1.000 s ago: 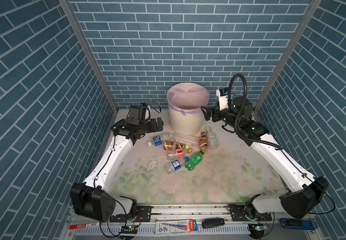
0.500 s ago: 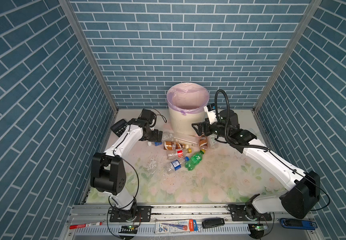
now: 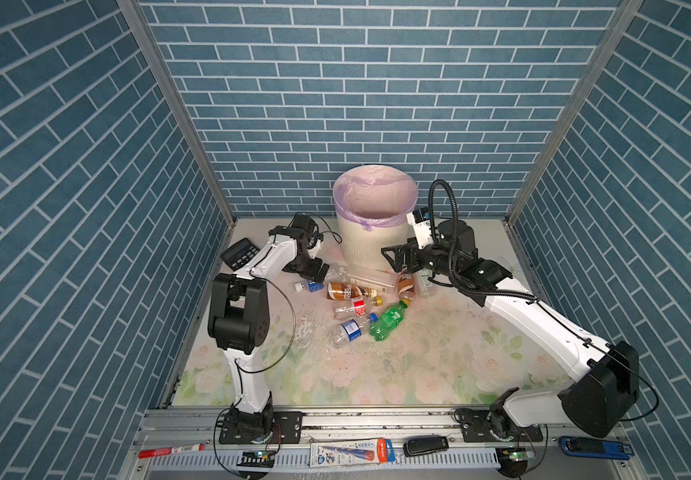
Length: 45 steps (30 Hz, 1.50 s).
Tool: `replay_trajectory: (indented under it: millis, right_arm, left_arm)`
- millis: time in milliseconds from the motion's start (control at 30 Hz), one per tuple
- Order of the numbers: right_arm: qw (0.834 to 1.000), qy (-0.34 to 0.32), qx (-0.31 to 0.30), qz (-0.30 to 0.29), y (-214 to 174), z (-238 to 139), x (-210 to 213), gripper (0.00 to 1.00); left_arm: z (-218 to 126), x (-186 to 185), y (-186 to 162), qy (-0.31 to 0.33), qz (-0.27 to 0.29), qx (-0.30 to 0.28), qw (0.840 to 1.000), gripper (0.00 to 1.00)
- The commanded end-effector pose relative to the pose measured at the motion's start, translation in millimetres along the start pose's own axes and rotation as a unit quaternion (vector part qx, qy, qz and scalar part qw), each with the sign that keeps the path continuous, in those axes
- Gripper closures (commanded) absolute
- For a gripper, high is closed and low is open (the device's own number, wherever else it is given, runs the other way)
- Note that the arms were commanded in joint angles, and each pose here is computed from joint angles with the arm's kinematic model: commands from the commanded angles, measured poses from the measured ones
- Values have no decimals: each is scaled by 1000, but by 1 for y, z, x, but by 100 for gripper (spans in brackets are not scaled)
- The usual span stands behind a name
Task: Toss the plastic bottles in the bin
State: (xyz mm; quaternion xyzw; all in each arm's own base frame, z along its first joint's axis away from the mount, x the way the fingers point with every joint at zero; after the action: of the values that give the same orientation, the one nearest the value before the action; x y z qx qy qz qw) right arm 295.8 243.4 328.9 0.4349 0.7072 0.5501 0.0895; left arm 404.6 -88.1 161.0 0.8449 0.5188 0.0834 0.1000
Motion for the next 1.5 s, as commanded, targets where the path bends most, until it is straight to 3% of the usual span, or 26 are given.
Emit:
replay_trajectory:
  millis: [0, 433, 967, 1467]
  right_arm:
    - [1000, 1, 8, 7, -6, -3, 0, 1]
    - [1000, -16, 10, 4, -6, 1, -4, 1]
    - [1000, -28, 10, 6, -4, 2, -6, 1]
    - [999, -13, 23, 24, -11, 8, -5, 1]
  left_arm:
    - [-1, 4, 5, -13, 29, 8, 999, 1]
    - [28, -5, 12, -73, 24, 22, 997, 8]
    - [48, -6, 6, -70, 29, 52, 996, 17]
    - [42, -17, -1, -66, 41, 55, 995, 28]
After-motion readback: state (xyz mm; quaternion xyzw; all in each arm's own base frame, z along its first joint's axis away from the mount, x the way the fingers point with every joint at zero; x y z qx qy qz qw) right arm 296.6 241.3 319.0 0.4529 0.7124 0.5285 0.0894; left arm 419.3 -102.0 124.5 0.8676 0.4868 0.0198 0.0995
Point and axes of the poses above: each gripper's point midway between its finger pads, its own z axis out along the fingers, its own x axis along the line the jaws close on, y = z × x, the point moved 7 cm from there along -z, back along the fingers, and after that the axes turned 4 degrees about z, right-handed, at the moved point
